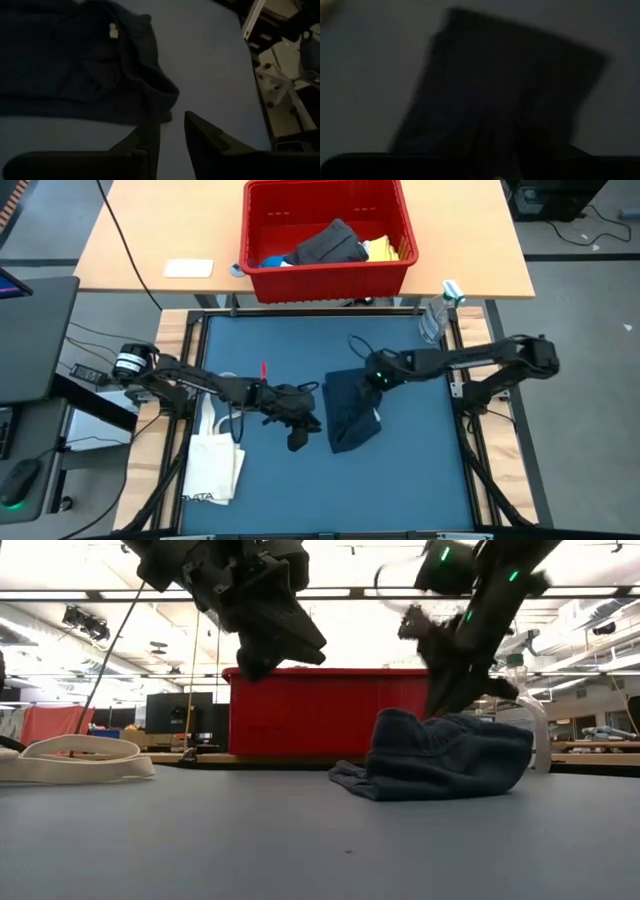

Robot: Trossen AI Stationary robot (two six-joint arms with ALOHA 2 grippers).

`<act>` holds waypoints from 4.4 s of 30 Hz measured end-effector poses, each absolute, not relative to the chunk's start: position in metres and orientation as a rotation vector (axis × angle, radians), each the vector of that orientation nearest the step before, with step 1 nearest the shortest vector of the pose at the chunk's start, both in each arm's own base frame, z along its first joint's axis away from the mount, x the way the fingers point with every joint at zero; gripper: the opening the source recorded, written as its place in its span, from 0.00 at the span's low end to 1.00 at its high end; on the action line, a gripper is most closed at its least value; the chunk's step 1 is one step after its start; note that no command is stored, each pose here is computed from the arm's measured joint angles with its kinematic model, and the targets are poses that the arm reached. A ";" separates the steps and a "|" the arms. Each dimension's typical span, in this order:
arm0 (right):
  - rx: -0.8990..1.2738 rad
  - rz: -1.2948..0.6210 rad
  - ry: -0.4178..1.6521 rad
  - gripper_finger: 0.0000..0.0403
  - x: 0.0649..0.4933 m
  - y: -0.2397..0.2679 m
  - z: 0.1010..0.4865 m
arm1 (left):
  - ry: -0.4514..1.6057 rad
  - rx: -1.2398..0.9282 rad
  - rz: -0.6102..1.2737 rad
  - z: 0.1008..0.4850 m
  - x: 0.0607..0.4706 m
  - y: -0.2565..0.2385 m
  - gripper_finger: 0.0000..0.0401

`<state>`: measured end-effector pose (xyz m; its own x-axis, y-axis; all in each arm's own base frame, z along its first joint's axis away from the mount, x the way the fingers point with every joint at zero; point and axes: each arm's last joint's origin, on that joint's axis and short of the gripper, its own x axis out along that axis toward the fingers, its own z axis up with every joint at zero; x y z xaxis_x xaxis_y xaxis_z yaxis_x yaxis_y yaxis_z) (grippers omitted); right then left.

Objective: Fold Laundry from Bin
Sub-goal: Fold the dark blue shorts

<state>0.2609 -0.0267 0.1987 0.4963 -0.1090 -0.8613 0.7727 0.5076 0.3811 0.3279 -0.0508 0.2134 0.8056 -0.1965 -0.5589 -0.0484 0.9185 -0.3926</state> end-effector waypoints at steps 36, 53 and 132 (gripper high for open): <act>0.825 -0.447 1.093 0.41 0.245 0.003 0.203 | 0.503 -0.519 -0.156 0.142 0.384 -0.078 0.35; 0.801 -0.197 1.214 0.34 0.217 0.087 0.218 | 0.470 -0.570 -0.468 0.185 0.399 -0.127 0.06; 1.043 0.235 0.945 0.10 0.262 0.094 0.159 | 0.741 -0.540 -0.050 0.215 0.370 -0.032 0.33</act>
